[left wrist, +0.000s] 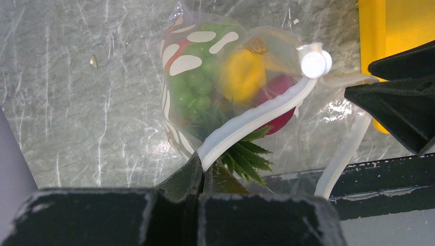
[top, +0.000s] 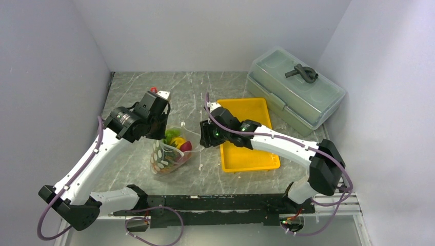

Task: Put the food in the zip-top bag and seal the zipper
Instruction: Adjust the zipper food storage bag at the center of the board, then pick up the fake vegetable from the bin.

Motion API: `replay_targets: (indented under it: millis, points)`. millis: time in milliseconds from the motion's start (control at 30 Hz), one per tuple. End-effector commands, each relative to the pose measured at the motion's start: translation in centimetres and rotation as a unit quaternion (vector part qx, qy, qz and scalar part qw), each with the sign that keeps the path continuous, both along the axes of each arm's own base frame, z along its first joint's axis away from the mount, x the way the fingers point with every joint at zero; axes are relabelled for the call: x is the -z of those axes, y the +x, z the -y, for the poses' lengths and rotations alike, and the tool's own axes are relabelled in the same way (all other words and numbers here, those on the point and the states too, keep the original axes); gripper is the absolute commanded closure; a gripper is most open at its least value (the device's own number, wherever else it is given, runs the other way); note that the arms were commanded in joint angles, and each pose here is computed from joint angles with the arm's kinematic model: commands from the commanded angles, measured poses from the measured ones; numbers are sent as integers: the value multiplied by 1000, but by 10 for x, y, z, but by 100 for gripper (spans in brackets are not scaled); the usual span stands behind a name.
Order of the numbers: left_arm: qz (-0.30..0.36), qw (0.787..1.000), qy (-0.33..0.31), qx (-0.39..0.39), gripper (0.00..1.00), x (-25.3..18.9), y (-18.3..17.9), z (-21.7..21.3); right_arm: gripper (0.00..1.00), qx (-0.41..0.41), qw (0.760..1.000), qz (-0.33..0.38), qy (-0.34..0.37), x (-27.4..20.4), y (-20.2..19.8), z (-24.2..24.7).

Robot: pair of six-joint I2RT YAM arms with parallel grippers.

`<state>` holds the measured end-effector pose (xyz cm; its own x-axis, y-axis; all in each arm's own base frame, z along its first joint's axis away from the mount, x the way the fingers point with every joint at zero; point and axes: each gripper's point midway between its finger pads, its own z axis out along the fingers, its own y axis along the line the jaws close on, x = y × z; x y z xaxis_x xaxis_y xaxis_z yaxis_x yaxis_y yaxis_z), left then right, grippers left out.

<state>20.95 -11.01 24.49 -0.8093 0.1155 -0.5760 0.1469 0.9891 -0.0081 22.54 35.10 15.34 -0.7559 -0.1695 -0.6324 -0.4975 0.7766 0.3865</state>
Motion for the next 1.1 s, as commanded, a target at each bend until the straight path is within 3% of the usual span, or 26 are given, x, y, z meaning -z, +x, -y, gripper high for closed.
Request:
replay_targets:
  millis: [0,467,700,1067]
  points:
    - [21,1000,-21,5,100,-4,9,9,50,14,998,53,8,-39,15,6]
    - [20,1000,-23,7,100,-5,9,10,38,74,984,159,-32,-93,41,85]
    - [18,999,-26,9,100,-6,9,12,24,104,973,189,-78,-70,63,133]
    - [19,999,-26,9,100,-9,9,11,10,135,966,202,-85,-13,95,156]
